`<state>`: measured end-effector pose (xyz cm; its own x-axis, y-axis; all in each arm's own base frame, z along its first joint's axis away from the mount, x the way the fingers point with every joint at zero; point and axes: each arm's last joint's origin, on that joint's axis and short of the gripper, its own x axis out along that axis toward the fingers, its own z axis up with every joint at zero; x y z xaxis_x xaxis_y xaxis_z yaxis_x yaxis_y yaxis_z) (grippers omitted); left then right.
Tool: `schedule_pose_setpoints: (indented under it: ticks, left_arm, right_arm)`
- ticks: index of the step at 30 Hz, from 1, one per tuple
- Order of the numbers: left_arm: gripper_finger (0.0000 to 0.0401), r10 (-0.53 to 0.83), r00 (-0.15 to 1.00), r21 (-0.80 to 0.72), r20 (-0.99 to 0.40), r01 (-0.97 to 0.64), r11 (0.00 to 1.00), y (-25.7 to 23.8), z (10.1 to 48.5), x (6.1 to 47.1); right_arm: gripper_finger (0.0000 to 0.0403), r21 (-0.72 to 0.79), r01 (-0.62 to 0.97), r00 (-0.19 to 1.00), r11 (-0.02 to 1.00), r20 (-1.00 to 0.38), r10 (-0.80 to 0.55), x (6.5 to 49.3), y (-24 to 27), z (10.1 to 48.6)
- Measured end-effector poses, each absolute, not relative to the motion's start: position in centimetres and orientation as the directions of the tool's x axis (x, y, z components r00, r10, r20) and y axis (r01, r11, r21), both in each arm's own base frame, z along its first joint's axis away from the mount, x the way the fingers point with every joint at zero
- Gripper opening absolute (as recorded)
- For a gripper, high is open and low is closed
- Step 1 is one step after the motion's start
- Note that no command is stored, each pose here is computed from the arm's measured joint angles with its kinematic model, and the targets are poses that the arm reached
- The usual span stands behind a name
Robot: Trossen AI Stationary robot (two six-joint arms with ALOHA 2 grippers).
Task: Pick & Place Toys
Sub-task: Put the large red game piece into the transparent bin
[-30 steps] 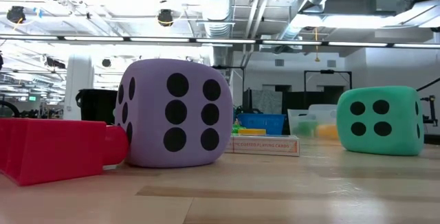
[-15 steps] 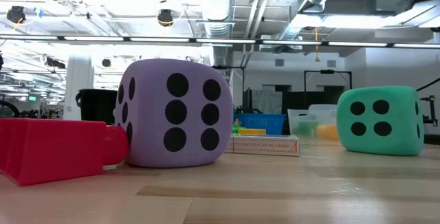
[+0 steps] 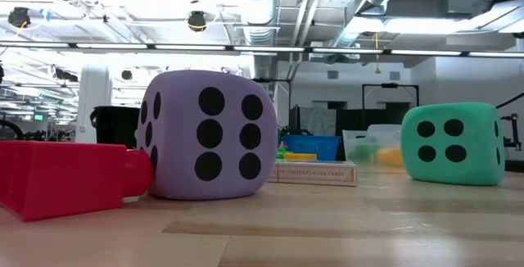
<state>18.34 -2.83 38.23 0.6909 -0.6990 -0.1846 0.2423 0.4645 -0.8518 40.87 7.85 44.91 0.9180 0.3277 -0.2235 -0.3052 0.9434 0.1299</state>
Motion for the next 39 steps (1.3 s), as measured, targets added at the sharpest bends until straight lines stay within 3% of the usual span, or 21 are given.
schedule_pose_setpoints:
  ticks: [12, 39]
  left_arm:
    - [0.0122, -0.718, 0.681, -0.866, -0.144, 0.264, 0.424, -2.9, 38.7, 18.4]
    - [0.0122, -0.714, 0.696, -0.887, -0.072, 0.283, 0.366, -3.0, 39.4, 19.3]
  right_arm:
    - [0.0166, 0.112, -0.36, 0.925, 0.926, -0.086, 0.37, 41.0, 8.2, 46.3]
    - [0.0166, 0.025, -0.34, 0.939, 0.94, -0.042, 0.341, 41.2, 7.4, 46.7]
